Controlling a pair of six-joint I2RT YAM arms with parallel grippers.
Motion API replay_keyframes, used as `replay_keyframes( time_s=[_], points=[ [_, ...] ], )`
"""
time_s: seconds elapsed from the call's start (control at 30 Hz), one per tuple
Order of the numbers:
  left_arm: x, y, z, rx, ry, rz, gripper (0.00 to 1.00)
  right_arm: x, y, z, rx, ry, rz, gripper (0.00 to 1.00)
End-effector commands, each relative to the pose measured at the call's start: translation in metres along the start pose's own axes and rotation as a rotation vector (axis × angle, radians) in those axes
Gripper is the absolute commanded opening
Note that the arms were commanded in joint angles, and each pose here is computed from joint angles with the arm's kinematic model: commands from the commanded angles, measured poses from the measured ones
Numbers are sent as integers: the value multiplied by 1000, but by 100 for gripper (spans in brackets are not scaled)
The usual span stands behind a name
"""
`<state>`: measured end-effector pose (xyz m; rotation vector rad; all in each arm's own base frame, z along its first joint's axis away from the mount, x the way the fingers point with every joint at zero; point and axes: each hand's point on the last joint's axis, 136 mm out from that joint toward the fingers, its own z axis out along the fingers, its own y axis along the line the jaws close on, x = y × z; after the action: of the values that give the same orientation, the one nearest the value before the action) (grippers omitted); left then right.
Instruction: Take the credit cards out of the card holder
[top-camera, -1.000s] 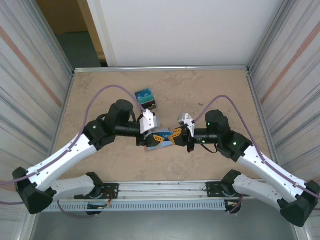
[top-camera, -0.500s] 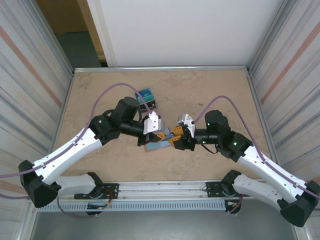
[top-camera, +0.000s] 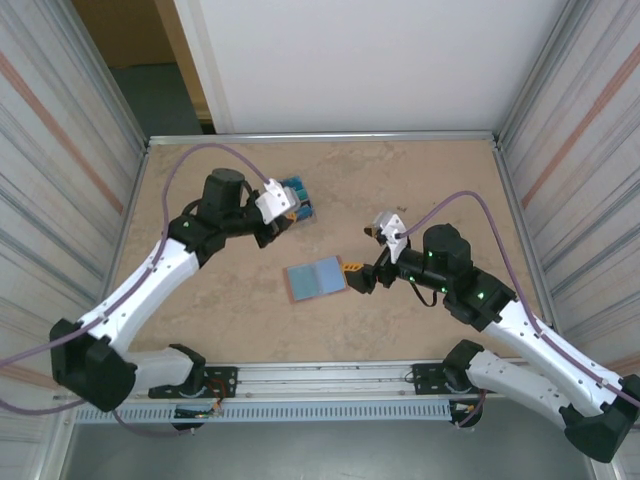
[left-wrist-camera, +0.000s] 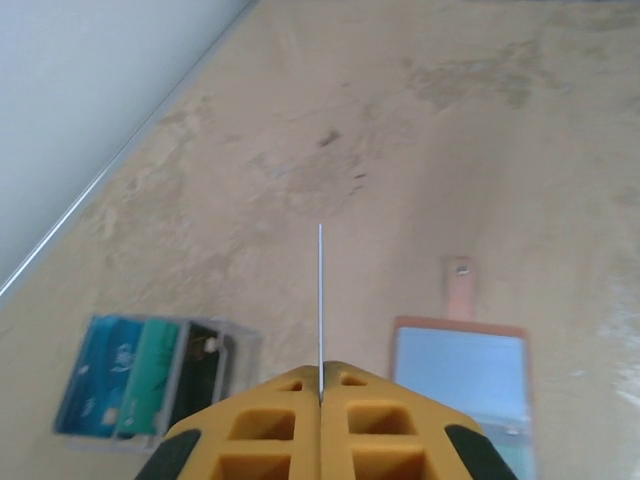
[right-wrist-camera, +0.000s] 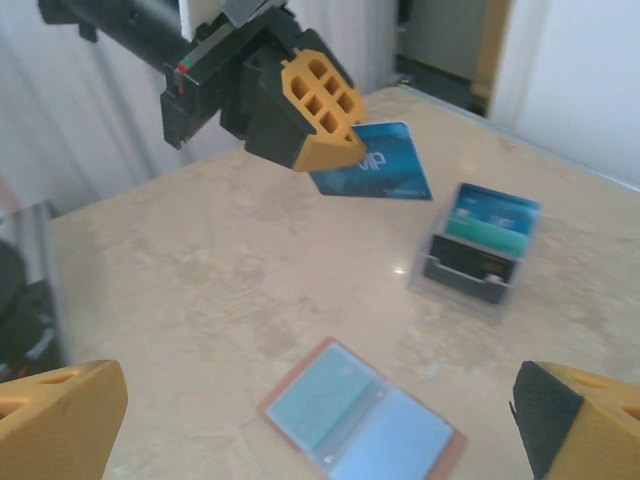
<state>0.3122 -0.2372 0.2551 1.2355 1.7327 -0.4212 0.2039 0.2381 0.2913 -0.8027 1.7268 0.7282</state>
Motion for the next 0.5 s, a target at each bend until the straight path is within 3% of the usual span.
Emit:
replay_keyframes(
  time_s=[0.0, 0.27, 0.47],
  points=[
    [-11, 39, 11, -60, -32, 43, 0, -9, -34, -5, 196, -47, 58, 99],
    [10, 102, 51, -78, 21, -12, 0, -3, -49, -9, 267, -14, 111, 99],
    [34, 124, 82, -46, 61, -15, 0, -6, -59, -15, 330, -26, 134, 99]
  ],
)
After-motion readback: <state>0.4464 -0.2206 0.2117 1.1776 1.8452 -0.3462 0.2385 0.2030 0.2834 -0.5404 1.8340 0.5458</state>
